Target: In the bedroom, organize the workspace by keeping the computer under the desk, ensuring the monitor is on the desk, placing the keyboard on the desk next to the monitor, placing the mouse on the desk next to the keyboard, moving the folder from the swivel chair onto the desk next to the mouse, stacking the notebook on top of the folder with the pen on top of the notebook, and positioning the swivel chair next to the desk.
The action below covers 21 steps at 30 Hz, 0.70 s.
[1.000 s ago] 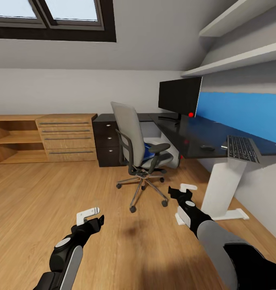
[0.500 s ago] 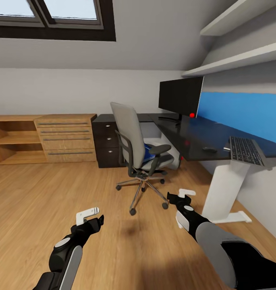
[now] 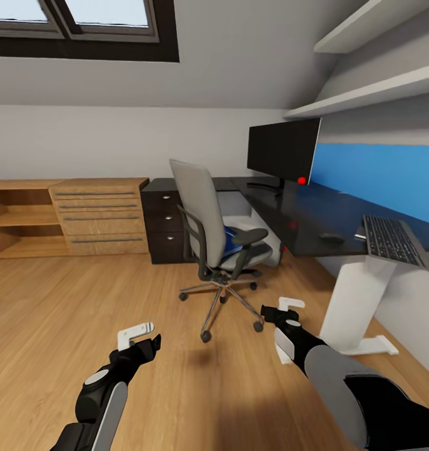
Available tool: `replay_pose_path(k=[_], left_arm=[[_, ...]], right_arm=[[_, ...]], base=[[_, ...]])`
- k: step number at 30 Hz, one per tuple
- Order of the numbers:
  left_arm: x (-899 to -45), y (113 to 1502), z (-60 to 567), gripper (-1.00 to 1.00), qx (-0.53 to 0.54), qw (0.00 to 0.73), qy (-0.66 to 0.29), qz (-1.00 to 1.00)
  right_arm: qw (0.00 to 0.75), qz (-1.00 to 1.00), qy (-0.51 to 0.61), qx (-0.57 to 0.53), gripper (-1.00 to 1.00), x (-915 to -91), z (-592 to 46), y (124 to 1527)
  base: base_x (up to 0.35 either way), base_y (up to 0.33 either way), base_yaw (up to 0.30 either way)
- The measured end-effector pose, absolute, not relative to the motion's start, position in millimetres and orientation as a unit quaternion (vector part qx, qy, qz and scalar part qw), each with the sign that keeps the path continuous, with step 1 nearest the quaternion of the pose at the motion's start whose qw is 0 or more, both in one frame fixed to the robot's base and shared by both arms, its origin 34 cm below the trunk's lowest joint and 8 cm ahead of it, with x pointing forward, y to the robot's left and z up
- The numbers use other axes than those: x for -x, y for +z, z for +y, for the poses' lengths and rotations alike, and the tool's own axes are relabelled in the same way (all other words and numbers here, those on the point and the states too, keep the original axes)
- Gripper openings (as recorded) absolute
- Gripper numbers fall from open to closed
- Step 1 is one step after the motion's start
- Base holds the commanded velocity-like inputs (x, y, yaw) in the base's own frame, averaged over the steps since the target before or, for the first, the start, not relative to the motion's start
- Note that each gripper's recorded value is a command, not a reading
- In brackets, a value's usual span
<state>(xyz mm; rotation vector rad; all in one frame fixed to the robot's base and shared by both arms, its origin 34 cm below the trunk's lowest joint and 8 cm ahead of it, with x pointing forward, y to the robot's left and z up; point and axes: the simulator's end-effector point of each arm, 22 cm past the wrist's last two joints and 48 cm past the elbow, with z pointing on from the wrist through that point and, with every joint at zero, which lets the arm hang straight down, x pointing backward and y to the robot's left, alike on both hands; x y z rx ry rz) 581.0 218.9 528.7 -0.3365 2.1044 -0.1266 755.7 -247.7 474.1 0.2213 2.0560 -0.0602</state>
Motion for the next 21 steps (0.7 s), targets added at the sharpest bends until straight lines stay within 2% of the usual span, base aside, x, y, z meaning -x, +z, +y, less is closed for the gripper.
replay_pose_path(k=[21], left_arm=[[-580.8, 527.5, 226.9, 1.0, 0.135, 0.483, -0.044, 0.864]], right_arm=[[0.54, 0.835, -0.026, -0.099, 1.0, -762.6, -250.7, 488.3]], base=[[0.171, 0.0, 0.0]])
